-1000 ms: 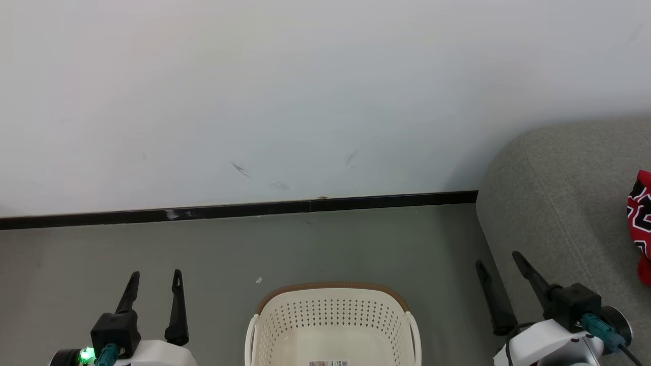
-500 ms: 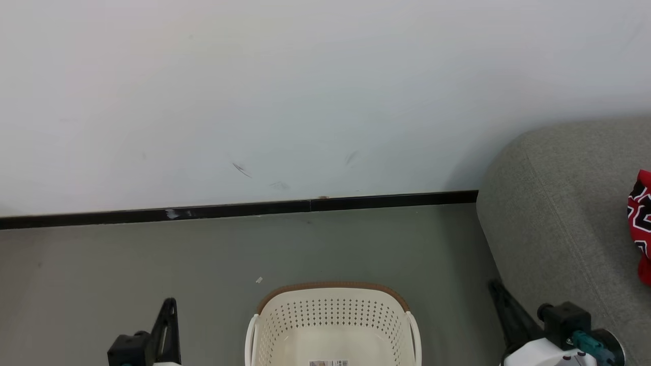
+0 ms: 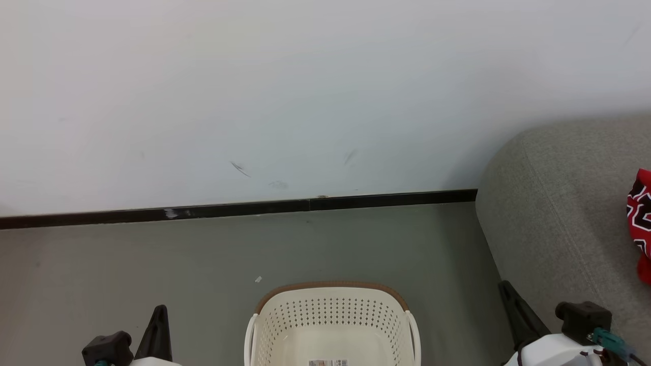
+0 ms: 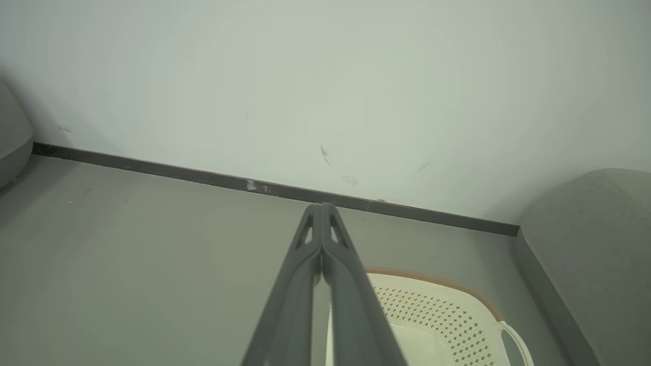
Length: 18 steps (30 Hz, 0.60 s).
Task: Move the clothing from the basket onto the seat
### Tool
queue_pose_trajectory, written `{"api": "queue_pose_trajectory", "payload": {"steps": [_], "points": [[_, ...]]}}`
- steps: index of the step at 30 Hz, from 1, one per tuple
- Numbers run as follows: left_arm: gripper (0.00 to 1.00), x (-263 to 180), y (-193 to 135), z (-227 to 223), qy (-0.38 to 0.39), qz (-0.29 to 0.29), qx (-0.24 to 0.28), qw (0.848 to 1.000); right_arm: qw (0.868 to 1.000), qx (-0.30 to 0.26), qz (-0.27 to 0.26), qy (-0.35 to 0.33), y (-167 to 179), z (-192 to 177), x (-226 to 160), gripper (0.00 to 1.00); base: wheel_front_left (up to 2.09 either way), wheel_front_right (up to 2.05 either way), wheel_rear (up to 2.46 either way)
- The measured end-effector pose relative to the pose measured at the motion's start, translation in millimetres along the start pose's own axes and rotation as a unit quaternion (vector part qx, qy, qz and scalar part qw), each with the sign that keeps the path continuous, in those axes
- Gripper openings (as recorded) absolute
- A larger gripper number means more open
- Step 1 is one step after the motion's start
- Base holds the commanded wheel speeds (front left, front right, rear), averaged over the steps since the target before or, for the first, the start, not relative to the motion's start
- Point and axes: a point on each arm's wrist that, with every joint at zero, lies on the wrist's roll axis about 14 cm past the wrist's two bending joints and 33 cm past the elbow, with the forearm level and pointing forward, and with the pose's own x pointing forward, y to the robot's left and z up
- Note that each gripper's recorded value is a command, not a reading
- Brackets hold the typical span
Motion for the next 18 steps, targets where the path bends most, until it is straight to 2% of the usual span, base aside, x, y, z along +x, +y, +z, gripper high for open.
{"api": "queue_pose_trajectory", "payload": {"steps": [9, 18], "points": [[0.0, 3, 2, -5, 0.022, 0.004, -0.064, 0.998, 0.995, 0.099, -0.031, 0.008, -13, -4, 0, 0.0, 0.0, 0.0, 0.0], [0.0, 7, 3, -10, 0.042, 0.007, -0.124, 0.991, 0.985, 0.166, -0.048, 0.013, -20, -6, 2, 0.0, 0.0, 0.0, 0.0]]}}
